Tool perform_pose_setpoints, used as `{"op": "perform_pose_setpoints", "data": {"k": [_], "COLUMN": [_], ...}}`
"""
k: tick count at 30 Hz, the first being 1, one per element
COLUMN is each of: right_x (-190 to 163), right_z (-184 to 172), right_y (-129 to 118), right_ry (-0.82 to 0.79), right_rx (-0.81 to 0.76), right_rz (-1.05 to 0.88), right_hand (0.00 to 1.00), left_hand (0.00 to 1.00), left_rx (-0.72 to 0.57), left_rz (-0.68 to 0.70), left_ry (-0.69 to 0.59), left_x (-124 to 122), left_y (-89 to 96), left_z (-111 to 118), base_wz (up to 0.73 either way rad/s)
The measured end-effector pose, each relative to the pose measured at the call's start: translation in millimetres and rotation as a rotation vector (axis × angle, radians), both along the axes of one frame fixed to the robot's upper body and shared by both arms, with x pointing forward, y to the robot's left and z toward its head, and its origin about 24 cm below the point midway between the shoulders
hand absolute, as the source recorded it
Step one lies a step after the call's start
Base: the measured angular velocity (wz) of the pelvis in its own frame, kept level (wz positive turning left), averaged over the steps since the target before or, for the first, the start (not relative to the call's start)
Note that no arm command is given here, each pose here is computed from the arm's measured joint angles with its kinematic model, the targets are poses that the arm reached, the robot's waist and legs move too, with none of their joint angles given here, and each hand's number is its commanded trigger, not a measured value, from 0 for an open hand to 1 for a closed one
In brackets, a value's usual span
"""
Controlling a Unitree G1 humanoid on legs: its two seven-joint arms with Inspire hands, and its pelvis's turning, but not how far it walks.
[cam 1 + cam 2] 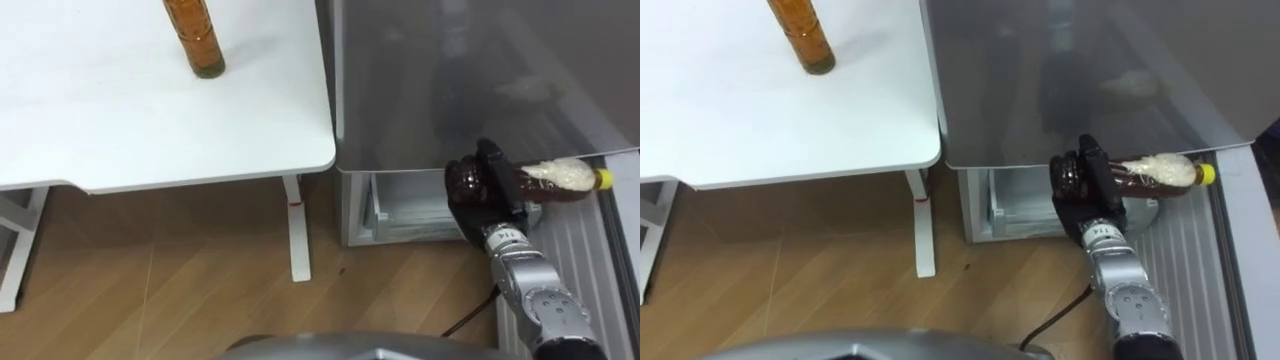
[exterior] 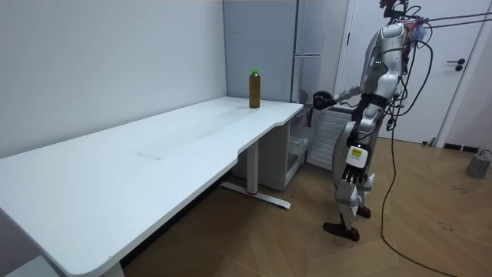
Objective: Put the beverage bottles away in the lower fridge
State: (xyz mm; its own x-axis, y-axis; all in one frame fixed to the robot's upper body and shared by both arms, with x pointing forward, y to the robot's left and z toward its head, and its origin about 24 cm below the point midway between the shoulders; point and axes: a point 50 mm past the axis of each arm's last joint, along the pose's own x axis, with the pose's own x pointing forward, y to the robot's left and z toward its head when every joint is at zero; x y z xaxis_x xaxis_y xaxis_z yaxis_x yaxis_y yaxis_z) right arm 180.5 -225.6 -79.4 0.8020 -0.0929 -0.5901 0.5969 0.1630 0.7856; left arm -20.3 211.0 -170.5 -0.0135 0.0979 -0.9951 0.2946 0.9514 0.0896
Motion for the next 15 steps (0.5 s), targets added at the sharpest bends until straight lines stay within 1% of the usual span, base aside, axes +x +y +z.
{"op": "perform_pose_setpoints", "data": {"k": [3, 7, 10, 12, 15], "right_x": [3.8, 19.1, 27.1, 33.1, 44.7], "right_z": [-2.0, 4.0, 4.3, 5.9, 8.8], "right_y": [-1.5, -6.1, -5.6, -5.7, -6.1], "right_ry": [0.01, -0.028, -0.047, -0.066, -0.102], "right_rx": [0.002, 0.014, 0.019, 0.019, 0.023], "right_rz": [-0.009, -0.031, -0.026, -0.023, -0.019], "right_hand": [1.0, 1.0, 1.0, 1.0, 1.0], "left_hand": [0.0, 0.0, 0.0, 0.0, 0.0], "left_rx": [-0.007, -0.017, -0.02, -0.025, -0.022], "left_rz": [0.0, -0.004, -0.003, 0.012, 0.054], "left_ry": [0.001, -0.011, -0.005, -0.021, -0.056], "left_x": [0.9, 7.8, 10.9, 17.3, 29.5], "left_y": [1.0, 0.5, 1.3, 1.9, 7.7], "left_z": [0.2, -0.2, -0.5, -0.5, 0.6], "base_wz": [0.21, 0.19, 0.01, -0.02, -0.03]}}
